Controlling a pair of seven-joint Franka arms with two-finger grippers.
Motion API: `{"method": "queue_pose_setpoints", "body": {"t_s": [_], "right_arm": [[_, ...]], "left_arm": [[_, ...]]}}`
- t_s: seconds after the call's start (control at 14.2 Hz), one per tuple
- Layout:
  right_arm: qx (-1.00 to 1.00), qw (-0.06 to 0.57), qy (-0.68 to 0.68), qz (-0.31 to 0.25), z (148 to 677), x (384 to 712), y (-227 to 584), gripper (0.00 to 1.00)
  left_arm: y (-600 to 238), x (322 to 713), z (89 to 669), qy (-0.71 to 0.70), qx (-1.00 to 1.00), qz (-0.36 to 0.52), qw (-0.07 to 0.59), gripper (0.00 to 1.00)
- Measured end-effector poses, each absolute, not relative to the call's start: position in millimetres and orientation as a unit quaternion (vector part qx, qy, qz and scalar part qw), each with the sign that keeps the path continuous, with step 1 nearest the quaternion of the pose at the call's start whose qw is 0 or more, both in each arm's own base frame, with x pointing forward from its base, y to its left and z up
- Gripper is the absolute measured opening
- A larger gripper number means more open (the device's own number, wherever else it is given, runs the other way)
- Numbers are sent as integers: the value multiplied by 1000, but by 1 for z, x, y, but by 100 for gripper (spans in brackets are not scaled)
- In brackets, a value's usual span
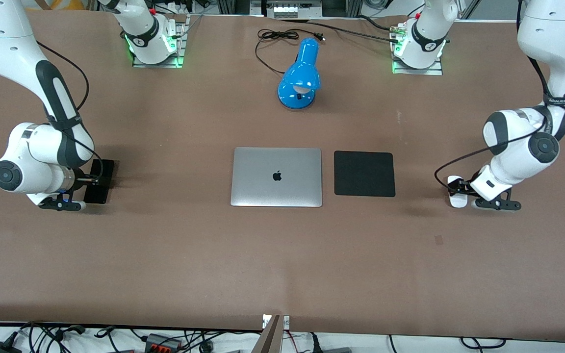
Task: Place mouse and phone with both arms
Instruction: 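Close the right gripper on the phone while the left gripper grips the mouse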
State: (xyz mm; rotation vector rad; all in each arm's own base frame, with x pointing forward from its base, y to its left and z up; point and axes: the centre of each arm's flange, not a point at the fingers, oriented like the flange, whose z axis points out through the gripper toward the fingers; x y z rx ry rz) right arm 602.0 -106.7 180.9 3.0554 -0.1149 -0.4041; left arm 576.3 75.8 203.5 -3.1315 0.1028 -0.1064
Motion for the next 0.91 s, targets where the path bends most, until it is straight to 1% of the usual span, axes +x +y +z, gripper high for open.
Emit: {"method": "queue_pose_setpoints", "body": {"t_s": [0.28,0.56,0.91], "right_arm": [[991,23,-42,-122,176,604,-105,100],[992,24,-40,-119,164,604,-105,100],[992,24,-40,-118,164,604,-105,100]], "left_arm": [[75,562,189,37,-999,-39,4,100],[72,557,183,38,-998,-41,3,100],[71,555,168,38,-998,-50,4,100]]}}
